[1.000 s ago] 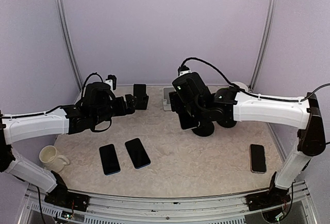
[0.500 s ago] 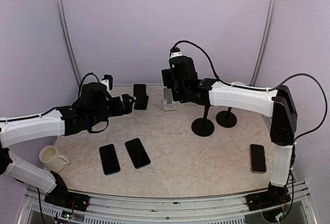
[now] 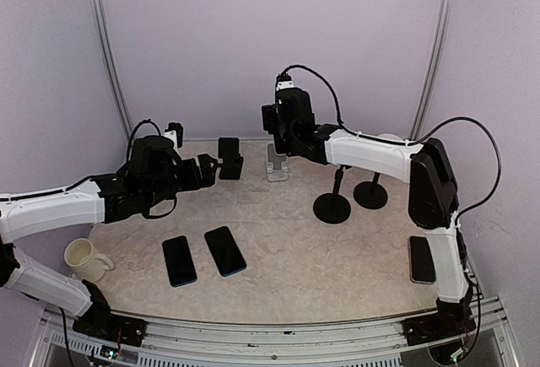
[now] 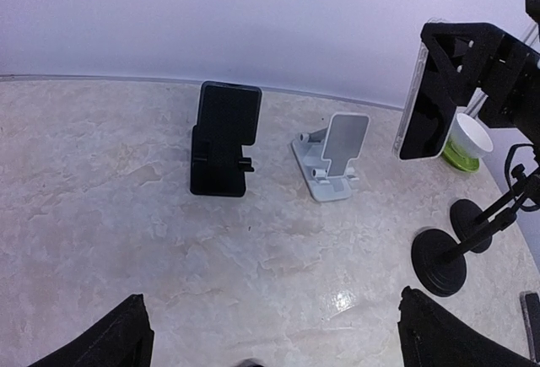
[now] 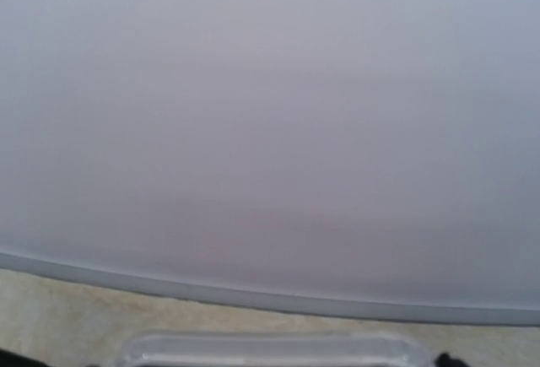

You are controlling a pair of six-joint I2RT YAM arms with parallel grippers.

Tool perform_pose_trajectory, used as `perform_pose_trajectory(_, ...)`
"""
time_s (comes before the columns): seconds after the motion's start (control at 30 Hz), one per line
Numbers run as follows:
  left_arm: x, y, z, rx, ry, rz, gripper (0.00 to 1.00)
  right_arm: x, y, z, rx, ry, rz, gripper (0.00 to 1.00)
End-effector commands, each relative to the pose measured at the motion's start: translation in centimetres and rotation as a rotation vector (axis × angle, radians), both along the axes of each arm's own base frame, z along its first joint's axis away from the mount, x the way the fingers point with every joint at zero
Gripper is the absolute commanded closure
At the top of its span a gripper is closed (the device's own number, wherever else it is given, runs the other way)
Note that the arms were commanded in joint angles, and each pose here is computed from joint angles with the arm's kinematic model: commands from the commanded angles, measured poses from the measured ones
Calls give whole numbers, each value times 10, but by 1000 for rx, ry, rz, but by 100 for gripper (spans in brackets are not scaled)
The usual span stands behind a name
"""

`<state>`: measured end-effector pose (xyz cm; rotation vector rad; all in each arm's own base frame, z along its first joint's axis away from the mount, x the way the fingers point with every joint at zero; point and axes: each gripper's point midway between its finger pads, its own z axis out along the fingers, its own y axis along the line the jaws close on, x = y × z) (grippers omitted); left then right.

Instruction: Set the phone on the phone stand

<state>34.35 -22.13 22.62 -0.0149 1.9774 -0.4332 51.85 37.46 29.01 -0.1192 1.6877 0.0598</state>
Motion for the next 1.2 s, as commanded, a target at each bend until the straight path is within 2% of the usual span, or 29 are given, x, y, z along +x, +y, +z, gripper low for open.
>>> perform_pose_trajectory(0.0,-6,3,3,-11,-2,7,1,18,8,21,76,-77,17,57)
perform_pose_trajectory(0.33,-10,4,2,-14,3,11,1,47,11,-4,110,-75,6,57)
perform_pose_trajectory(1.17,-14,11,0,8,7,34,1,70,24,-41,154,-89,21,55)
